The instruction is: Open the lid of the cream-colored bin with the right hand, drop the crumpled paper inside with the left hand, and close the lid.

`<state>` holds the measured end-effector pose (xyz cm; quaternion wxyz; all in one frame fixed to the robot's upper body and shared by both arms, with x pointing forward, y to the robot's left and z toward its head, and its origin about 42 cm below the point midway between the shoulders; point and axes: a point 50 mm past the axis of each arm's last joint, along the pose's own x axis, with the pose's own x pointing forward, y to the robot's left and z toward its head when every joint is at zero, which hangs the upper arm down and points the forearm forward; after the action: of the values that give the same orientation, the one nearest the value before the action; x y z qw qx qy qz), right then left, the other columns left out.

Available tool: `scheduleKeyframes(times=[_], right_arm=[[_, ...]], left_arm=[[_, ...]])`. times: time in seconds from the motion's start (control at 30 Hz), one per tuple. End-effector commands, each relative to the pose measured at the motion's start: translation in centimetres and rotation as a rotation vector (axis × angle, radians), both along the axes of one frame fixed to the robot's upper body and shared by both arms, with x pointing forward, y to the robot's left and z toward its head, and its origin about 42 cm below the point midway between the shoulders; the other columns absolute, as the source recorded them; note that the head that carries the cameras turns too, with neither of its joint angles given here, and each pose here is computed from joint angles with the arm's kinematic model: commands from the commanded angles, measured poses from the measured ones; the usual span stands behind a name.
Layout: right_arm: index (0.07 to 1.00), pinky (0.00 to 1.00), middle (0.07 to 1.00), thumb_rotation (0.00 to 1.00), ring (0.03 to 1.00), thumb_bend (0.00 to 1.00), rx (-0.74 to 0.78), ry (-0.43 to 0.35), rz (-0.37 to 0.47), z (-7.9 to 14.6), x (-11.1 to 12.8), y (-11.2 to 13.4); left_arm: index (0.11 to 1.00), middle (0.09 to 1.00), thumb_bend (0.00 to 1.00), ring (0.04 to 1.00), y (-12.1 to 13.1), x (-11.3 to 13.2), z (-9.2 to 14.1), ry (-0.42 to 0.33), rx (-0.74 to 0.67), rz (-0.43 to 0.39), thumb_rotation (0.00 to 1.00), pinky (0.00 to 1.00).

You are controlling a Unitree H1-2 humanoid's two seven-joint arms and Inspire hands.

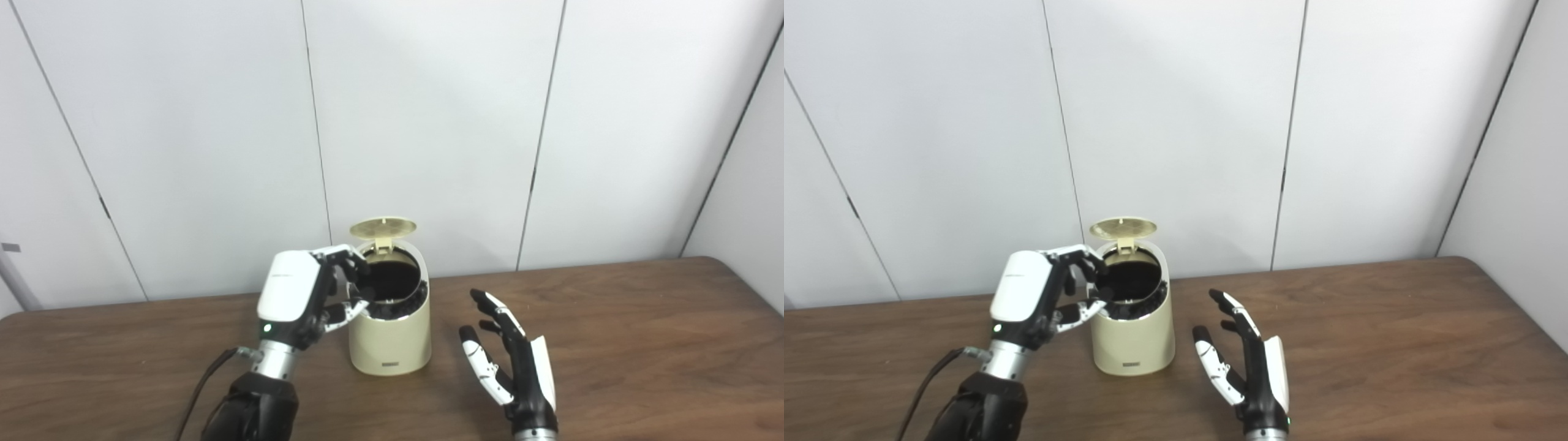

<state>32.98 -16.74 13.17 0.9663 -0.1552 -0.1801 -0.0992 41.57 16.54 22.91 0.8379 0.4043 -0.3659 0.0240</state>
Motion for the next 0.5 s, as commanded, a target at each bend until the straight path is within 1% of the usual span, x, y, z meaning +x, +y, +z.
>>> scheduleKeyframes(times=[0.0, 0.1, 0.2, 0.27, 0.3, 0.37, 0.43, 0.47], right_arm=[[0.809, 0.73, 0.828, 0.69, 0.824, 0.21, -0.028, 0.067, -0.005, -2.7, -1.7, -0.9], [0.81, 0.72, 0.828, 0.68, 0.822, 0.21, -0.036, 0.069, -0.005, -2.7, -1.8, -1.4], [0.813, 0.73, 0.831, 0.68, 0.825, 0.21, -0.031, 0.07, 0.0, -2.7, -1.7, -1.9], [0.812, 0.73, 0.829, 0.67, 0.822, 0.21, -0.035, 0.07, -0.003, -2.8, -1.7, -2.2], [0.812, 0.73, 0.828, 0.68, 0.821, 0.21, -0.038, 0.071, -0.004, -2.8, -1.7, -2.4], [0.811, 0.72, 0.825, 0.68, 0.819, 0.21, -0.049, 0.07, -0.01, -3.0, -1.6, -2.8], [0.809, 0.72, 0.823, 0.68, 0.816, 0.21, -0.056, 0.068, -0.014, -3.1, -1.5, -3.1], [0.808, 0.72, 0.822, 0.68, 0.815, 0.2, -0.057, 0.069, -0.016, -3.2, -1.5, -3.3]], left_arm=[[0.51, 0.44, 0.52, 0.23, 0.9, -0.3, 2.6, -0.108, -0.066, -0.009, 0.0, 0.18], [0.504, 0.444, 0.52, 0.223, 2.8, -1.3, 2.8, -0.115, -0.16, -0.007, 0.0, 0.18], [0.501, 0.444, 0.52, 0.216, 4.6, -2.6, 2.3, -0.088, -0.241, 0.014, 0.0, 0.17], [0.504, 0.438, 0.52, 0.202, 6.4, -3.9, 1.3, -0.057, -0.295, 0.046, 0.0, 0.16], [0.505, 0.437, 0.52, 0.2, 6.9, -4.3, 1.0, -0.047, -0.313, 0.055, 0.0, 0.16], [0.508, 0.43, 0.52, 0.189, 8.5, -5.5, -0.5, -0.003, -0.371, 0.101, 0.0, 0.14], [0.509, 0.422, 0.52, 0.181, 9.4, -6.2, -1.6, 0.031, -0.413, 0.132, 0.0, 0.13], [0.51, 0.422, 0.52, 0.184, 9.8, -6.6, -2.2, 0.049, -0.435, 0.133, 0.0, 0.13]])
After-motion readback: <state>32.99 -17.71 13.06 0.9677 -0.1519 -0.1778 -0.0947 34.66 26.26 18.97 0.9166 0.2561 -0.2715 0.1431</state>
